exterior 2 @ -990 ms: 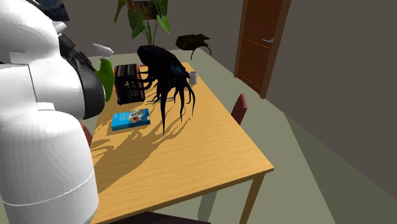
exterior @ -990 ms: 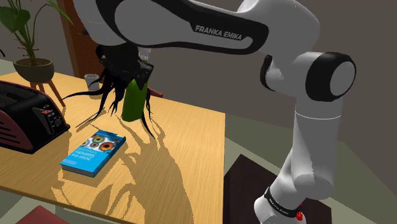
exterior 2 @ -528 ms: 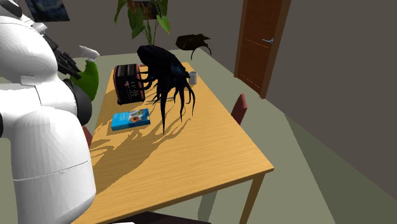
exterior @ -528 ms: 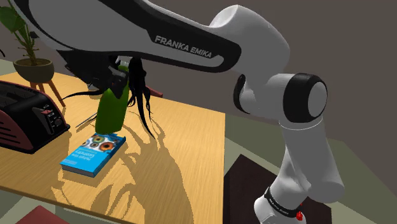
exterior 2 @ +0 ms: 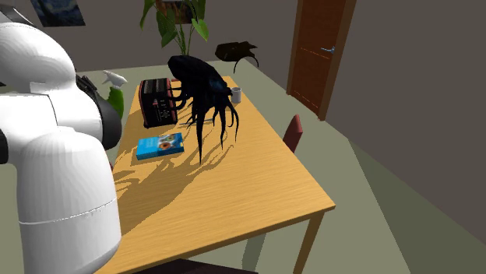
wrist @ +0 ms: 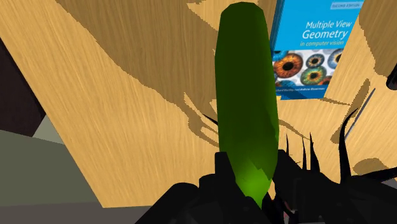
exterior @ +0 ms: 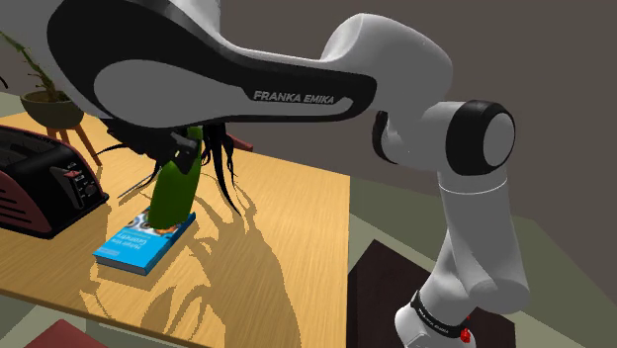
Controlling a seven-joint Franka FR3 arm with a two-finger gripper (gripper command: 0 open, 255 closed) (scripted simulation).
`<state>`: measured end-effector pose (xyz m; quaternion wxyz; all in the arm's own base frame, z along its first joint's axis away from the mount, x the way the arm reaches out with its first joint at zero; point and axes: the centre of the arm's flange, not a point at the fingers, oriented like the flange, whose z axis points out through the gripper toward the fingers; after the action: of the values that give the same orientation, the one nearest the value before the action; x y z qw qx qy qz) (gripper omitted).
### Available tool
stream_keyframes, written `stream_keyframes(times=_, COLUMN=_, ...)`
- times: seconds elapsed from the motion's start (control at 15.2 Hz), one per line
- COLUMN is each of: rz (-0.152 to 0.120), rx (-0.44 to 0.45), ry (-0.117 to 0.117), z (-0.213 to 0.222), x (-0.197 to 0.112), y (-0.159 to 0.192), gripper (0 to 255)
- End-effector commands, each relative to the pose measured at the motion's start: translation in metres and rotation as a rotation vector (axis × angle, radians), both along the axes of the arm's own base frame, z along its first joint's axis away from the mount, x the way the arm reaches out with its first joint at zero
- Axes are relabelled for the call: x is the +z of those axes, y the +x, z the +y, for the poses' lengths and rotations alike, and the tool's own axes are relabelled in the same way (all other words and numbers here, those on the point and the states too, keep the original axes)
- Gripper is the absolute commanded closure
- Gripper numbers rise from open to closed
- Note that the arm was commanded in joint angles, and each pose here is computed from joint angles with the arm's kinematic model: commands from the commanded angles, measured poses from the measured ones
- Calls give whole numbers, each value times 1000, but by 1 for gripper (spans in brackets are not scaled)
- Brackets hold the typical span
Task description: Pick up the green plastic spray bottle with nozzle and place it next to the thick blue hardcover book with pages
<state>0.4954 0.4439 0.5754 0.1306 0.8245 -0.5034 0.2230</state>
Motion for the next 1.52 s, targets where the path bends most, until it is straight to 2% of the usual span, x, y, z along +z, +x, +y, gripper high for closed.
stream_keyframes(times=0.0, rz=0, rx=0, ry=0, z=0, x=-10, y=0, gripper=255)
stream_keyframes(times=1.45, rz=0, rx=0, ry=0, z=0, x=-127, y=0, gripper=255)
